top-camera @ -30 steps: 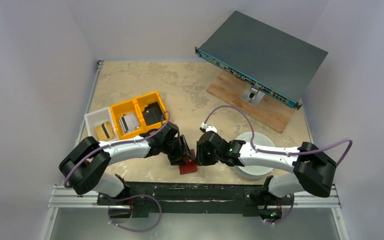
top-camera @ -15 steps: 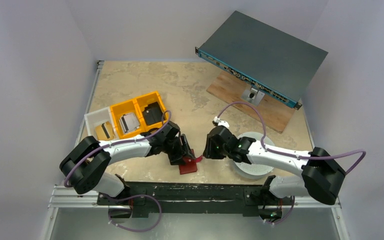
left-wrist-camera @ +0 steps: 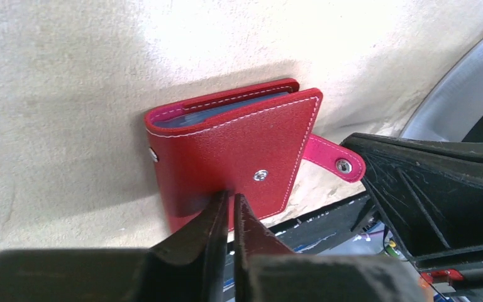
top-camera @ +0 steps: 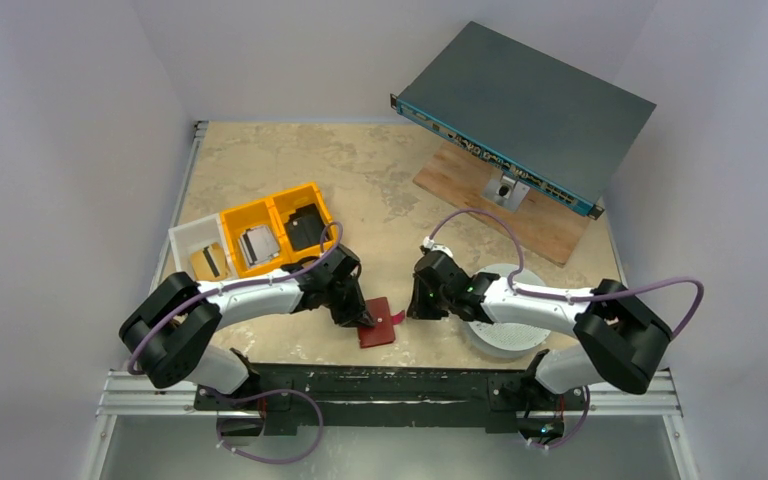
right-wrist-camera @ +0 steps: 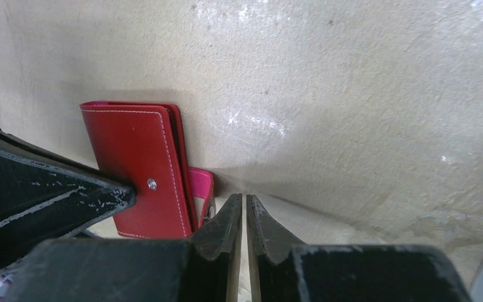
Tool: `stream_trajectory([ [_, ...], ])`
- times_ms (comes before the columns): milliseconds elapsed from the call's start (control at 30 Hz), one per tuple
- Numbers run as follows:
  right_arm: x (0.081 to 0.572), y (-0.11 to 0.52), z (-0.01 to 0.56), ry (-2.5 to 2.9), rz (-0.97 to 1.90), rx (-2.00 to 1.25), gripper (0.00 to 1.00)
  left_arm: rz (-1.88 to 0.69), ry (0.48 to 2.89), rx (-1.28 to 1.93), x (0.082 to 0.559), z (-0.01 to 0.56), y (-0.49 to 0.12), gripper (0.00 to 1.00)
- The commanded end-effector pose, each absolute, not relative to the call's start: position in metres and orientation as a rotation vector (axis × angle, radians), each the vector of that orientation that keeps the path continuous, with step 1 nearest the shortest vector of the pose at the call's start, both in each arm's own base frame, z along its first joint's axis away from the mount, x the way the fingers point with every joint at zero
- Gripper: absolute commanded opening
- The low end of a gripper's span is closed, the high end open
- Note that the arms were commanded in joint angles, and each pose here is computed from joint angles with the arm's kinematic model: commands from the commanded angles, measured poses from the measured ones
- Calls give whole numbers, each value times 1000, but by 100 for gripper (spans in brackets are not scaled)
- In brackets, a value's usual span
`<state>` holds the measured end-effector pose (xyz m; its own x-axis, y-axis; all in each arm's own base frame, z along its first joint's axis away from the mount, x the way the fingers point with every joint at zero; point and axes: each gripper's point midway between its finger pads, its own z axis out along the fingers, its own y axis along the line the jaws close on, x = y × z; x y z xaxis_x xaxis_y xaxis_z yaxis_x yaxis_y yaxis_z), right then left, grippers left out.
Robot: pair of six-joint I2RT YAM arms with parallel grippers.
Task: Take the credit cards out of the card holder
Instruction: Close the card holder at the center of the board.
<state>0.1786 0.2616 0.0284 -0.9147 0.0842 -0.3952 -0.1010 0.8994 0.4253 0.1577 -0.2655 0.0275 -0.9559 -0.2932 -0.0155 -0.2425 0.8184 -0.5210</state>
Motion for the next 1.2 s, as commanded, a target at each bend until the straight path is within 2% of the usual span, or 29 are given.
stream_trajectory([
  [0,184,285,45,2593,734,-58,7,-774,2871,-393,170,33,-266,2],
  [467,174,323,48,2590,789,-155,6,-762,2894,-385,168,27,-267,0],
  [800,170,328,33,2621,764,-173,6,-772,2901,-373,169,26,-270,0],
  [1167,169,322,36,2627,733,-156,6,-778,2833,-265,177,61,-271,0],
])
